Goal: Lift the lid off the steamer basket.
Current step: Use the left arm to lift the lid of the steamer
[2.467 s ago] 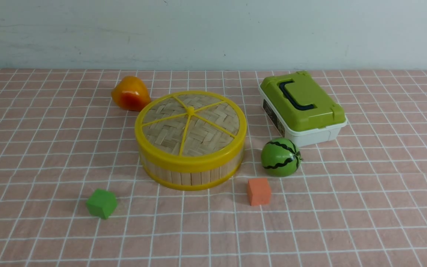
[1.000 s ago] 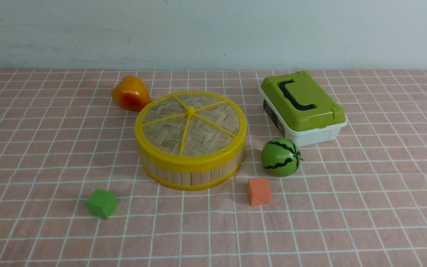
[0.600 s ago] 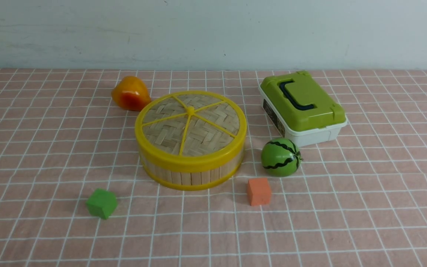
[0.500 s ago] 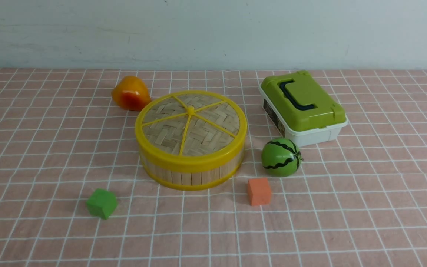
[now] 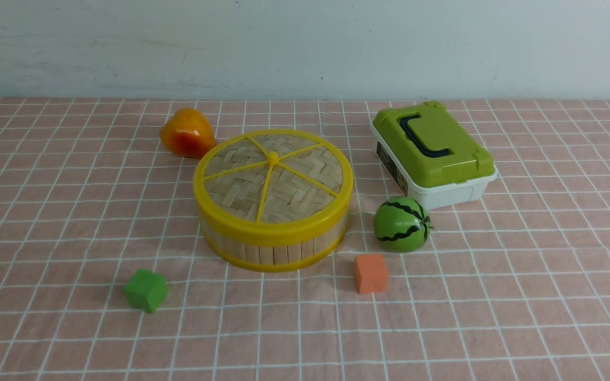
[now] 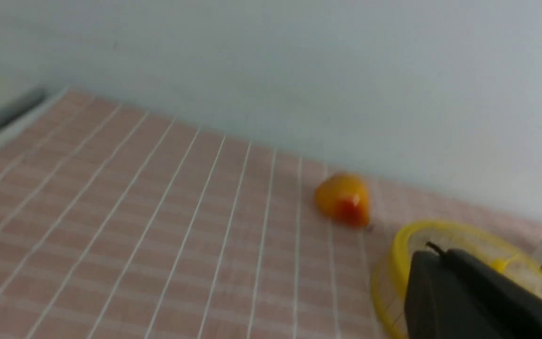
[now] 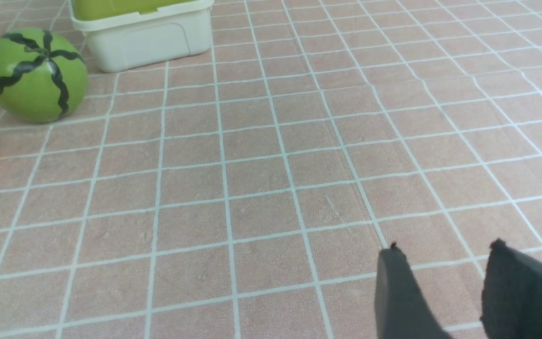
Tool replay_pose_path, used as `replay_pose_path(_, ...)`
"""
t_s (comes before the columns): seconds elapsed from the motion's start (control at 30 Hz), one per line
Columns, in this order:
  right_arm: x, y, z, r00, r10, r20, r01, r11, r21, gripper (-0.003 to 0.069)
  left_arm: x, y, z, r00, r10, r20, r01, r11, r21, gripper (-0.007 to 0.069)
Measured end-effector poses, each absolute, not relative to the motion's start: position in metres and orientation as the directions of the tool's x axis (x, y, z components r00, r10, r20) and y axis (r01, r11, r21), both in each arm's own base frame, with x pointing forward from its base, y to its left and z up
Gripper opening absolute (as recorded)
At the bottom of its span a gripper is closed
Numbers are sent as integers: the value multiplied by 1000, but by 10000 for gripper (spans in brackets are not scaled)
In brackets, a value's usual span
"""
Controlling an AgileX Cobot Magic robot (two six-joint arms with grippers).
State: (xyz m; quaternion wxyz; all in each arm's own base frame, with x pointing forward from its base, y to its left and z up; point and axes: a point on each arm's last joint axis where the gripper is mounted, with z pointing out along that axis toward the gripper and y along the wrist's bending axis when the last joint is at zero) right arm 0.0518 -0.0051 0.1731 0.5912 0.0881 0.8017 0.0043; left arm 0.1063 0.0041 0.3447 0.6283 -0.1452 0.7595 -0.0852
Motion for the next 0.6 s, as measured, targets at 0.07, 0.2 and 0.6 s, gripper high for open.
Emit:
replay_pose_path(0.07,52,-5,173,-286,146,-947,136,984,111,241,120,4,335,-262,-360,-896,-158,931,-328,-13)
replay_pose_path(0.2,52,-5,173,-286,146,-947,136,984,111,241,164,-7,298,-595,-388,-704,-236,921,-309,-13)
replay_pose_path(0.6,52,-5,173,-286,146,-947,136,984,111,241,263,-118,297,-864,62,-499,264,900,-346,-13)
